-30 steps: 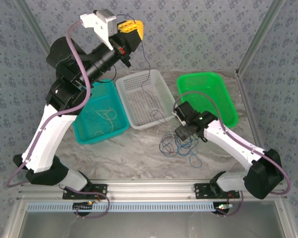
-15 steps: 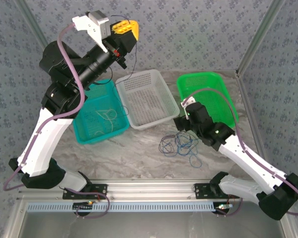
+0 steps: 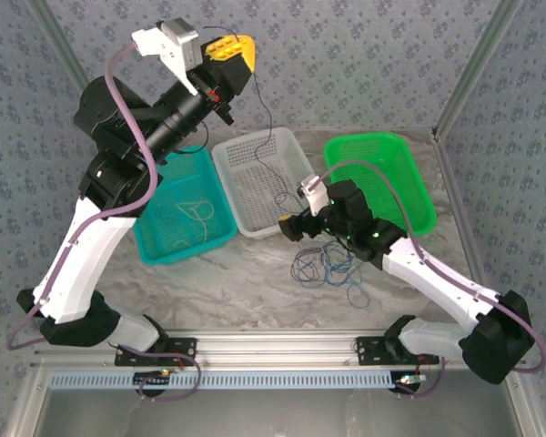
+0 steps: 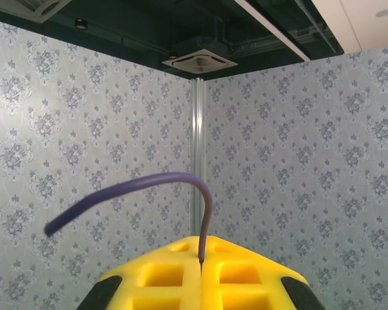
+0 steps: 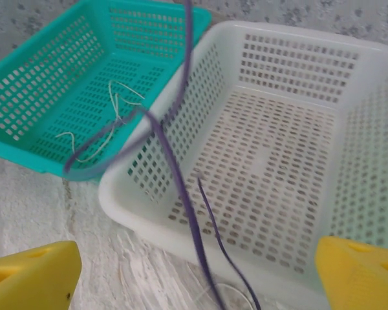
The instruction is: Untangle the cables
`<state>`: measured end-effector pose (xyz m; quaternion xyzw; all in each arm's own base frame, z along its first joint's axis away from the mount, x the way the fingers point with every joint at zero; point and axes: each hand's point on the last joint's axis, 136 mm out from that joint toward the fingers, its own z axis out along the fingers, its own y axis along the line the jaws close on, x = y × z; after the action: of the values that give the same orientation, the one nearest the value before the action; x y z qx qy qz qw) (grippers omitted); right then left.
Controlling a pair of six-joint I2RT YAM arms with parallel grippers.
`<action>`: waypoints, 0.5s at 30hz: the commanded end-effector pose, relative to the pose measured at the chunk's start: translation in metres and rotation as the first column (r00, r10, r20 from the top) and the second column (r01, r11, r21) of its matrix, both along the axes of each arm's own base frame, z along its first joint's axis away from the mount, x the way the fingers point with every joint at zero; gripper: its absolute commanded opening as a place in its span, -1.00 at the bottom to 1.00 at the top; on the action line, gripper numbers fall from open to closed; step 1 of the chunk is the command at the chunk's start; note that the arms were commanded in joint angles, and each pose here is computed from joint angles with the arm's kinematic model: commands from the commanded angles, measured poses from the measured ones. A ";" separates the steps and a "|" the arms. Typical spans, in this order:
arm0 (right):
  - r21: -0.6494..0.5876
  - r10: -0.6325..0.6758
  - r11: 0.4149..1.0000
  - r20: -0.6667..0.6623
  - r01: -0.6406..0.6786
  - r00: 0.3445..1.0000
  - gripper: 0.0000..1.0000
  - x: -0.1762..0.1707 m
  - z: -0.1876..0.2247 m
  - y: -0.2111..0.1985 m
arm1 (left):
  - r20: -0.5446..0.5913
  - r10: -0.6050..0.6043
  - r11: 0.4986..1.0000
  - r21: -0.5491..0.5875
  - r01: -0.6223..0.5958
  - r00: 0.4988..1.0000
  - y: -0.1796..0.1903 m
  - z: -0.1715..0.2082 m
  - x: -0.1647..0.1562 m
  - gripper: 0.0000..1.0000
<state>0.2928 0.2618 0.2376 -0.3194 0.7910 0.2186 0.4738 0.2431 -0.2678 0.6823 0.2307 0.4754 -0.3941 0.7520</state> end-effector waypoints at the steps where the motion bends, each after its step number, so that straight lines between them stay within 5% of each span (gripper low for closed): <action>1: 0.060 0.078 0.995 0.085 -0.083 0.993 0.88 0.013 0.025 0.026 | 0.047 -0.058 0.995 -0.084 0.062 0.997 0.006 0.024 -0.014 -1.00; 3: 0.018 0.077 0.997 0.091 -0.079 0.993 0.74 0.024 0.020 0.030 | 0.044 -0.085 0.991 -0.101 0.089 0.995 0.005 0.026 -0.017 -1.00; 7: 0.009 0.112 0.994 0.081 -0.113 0.990 -0.21 0.032 0.018 0.038 | 0.047 -0.076 0.991 -0.107 0.081 0.996 0.008 0.028 -0.019 -1.00; 9: -0.010 0.110 0.994 0.077 -0.109 0.991 -0.51 0.029 0.015 0.036 | 0.042 -0.036 0.995 -0.092 0.040 0.998 0.012 0.026 -0.015 -1.00; 15: -0.093 0.062 0.994 0.020 -0.060 0.998 -0.73 0.020 0.002 0.019 | 0.025 0.073 0.996 -0.059 -0.072 0.997 0.019 0.015 0.002 -1.00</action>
<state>0.3173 0.2888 0.2276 -0.3668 0.7792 0.2114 0.4621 0.2458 -0.2660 0.6868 0.2141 0.4715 -0.4031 0.7546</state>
